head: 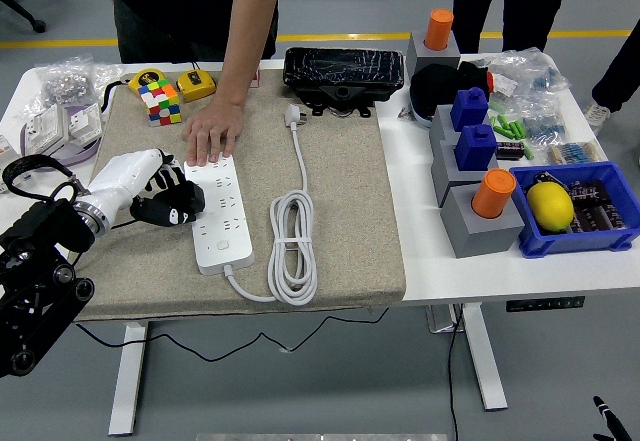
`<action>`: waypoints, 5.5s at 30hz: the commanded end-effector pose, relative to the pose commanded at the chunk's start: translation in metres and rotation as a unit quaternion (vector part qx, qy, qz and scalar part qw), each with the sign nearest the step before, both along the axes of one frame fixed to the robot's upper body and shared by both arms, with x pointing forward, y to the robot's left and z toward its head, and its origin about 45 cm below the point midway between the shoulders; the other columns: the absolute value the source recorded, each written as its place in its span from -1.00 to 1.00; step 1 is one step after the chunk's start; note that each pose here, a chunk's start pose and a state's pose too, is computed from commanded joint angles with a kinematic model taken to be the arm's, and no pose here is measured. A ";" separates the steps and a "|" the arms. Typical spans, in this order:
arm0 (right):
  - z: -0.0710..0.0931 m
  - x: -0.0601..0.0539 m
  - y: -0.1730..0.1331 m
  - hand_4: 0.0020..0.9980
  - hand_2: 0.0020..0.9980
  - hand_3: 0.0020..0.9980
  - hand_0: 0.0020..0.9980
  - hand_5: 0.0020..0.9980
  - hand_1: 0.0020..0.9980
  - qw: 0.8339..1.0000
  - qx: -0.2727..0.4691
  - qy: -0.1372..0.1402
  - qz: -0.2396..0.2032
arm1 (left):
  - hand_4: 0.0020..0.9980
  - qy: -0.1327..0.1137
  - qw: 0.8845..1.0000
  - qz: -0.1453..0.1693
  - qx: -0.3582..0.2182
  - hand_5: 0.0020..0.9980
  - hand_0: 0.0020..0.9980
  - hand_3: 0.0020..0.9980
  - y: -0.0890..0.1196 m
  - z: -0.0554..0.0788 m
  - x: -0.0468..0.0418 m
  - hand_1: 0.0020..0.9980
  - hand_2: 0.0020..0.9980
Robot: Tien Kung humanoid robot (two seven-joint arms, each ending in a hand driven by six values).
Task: Pick up the plug,place it near the board,insert it into the board,press the button
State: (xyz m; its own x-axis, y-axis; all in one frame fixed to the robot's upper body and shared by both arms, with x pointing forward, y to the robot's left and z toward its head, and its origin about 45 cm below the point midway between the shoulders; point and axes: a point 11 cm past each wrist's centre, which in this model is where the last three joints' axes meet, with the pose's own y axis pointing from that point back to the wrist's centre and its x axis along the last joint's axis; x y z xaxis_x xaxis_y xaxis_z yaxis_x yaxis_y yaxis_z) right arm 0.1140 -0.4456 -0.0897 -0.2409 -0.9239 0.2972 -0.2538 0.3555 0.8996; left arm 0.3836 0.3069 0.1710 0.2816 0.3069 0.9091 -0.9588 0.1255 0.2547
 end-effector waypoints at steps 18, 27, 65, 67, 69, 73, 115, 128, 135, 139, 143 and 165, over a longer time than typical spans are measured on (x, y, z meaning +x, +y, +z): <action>0.000 0.000 -0.001 1.00 0.49 0.57 0.64 1.00 0.53 1.000 0.000 -0.001 -0.001 | 0.23 0.000 1.000 -0.004 0.013 -1.00 -0.20 0.00 0.000 0.000 -0.0001 0.05 -0.07; 0.001 0.001 -0.001 1.00 0.49 0.57 0.64 1.00 0.53 1.000 -0.001 -0.001 -0.002 | 0.24 0.003 1.000 -0.010 0.025 -1.00 -0.19 0.00 0.002 -0.001 -0.0005 0.06 -0.06; 0.002 0.003 -0.003 1.00 0.49 0.57 0.64 1.00 0.53 1.000 -0.003 -0.005 -0.005 | 0.43 0.004 0.999 -0.020 0.042 -1.00 0.17 0.25 -0.001 0.002 0.0000 0.54 0.43; 0.002 0.003 -0.003 1.00 0.49 0.57 0.64 1.00 0.53 1.000 -0.003 -0.005 -0.005 | 0.43 0.004 0.999 -0.022 0.042 -1.00 0.17 0.25 -0.002 0.003 -0.0002 0.54 0.43; 0.002 0.003 -0.004 1.00 0.49 0.57 0.64 1.00 0.53 1.000 -0.003 -0.005 -0.005 | 0.43 0.003 0.999 -0.022 0.041 -1.00 0.17 0.25 -0.003 0.003 -0.0003 0.54 0.43; 0.002 0.003 -0.003 1.00 0.49 0.57 0.64 1.00 0.53 1.000 -0.003 -0.005 -0.005 | 0.46 -0.002 0.999 -0.024 0.038 -1.00 0.19 0.26 -0.005 0.007 -0.0009 0.54 0.44; 0.001 0.002 -0.002 1.00 0.49 0.57 0.64 1.00 0.53 1.000 -0.001 -0.001 -0.003 | 0.90 -0.069 0.996 -0.010 -0.054 -0.64 0.26 0.36 -0.011 0.045 0.0008 0.60 0.56; 0.000 -0.002 0.000 1.00 0.49 0.57 0.64 1.00 0.52 1.000 0.001 0.001 -0.005 | 1.00 -0.161 0.946 0.171 -0.223 1.00 0.65 0.69 -0.010 0.062 -0.0530 0.76 0.71; 0.000 -0.001 0.000 1.00 0.49 0.57 0.64 1.00 0.52 1.000 0.001 -0.002 -0.007 | 1.00 -0.086 0.961 0.202 -0.170 1.00 0.65 0.63 -0.021 0.046 -0.0888 0.73 0.67; 0.000 -0.002 -0.001 1.00 0.49 0.57 0.64 1.00 0.52 1.000 0.001 -0.001 -0.007 | 1.00 -0.015 0.971 0.195 -0.135 1.00 0.68 0.59 -0.028 0.023 -0.1007 0.74 0.68; 0.000 -0.003 -0.002 1.00 0.49 0.57 0.64 1.00 0.52 1.000 -0.001 -0.001 -0.007 | 1.00 0.016 0.978 0.164 -0.130 1.00 0.71 0.59 -0.042 0.012 -0.1063 0.74 0.67; 0.000 -0.003 -0.002 1.00 0.49 0.57 0.64 1.00 0.52 1.000 -0.001 0.000 -0.006 | 1.00 0.023 0.981 0.153 -0.115 1.00 0.75 0.60 -0.039 -0.006 -0.0982 0.75 0.67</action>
